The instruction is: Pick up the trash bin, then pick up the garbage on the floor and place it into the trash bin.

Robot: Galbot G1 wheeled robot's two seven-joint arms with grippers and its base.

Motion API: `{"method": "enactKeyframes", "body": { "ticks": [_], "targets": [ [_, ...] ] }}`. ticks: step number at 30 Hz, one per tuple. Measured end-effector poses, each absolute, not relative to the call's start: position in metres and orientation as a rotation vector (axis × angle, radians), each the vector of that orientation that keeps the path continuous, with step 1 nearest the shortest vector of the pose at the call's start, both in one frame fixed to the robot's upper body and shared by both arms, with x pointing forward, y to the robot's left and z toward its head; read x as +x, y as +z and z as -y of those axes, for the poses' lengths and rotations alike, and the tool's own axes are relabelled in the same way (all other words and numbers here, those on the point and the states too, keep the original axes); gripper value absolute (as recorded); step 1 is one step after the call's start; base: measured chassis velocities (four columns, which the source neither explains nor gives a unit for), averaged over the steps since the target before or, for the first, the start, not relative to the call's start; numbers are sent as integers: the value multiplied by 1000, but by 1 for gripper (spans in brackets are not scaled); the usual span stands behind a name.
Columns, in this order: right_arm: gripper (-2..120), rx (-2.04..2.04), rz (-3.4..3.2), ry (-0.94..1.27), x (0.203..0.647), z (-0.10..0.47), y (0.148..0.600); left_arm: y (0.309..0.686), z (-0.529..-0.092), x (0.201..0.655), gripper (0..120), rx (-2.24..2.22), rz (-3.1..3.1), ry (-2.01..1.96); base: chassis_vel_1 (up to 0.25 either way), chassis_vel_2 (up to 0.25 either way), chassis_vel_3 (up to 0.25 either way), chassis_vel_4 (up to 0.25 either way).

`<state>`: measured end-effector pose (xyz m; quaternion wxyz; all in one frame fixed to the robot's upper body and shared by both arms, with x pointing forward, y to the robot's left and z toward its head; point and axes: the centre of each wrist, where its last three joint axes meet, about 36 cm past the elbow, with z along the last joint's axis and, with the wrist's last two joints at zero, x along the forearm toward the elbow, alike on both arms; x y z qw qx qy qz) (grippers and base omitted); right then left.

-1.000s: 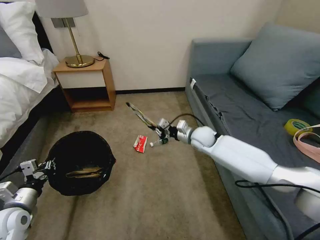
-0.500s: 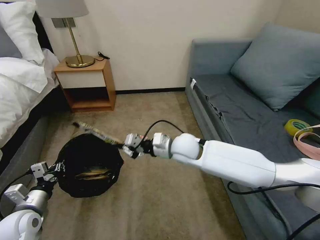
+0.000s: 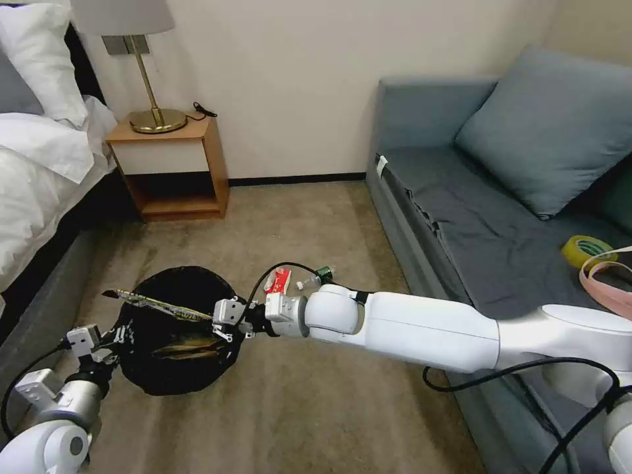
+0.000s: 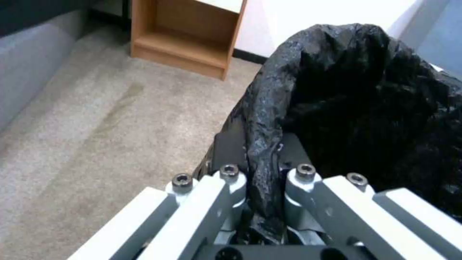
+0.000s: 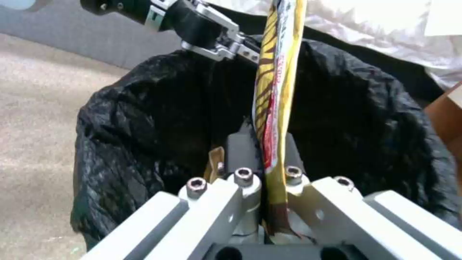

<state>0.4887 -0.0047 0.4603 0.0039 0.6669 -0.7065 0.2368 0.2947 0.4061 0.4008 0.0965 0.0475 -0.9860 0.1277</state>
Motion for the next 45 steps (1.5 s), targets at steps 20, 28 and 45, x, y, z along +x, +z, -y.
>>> {"method": "enactKeyframes", "body": {
  "ticks": [20, 28, 45],
  "targets": [
    [33, 2018, 2229, 769, 489, 9, 443, 402, -409, 297, 4, 117, 2926, 387, 0, 0, 0, 0],
    [63, 1990, 2268, 788, 494, 16, 448, 399, -411, 297, 4, 127, 2922, 394, 0, 0, 0, 0],
    [100, 1240, 2880, 714, 522, 144, 511, 412, -414, 306, 4, 176, 2947, 431, 0, 0, 0, 0]
  ]
}}
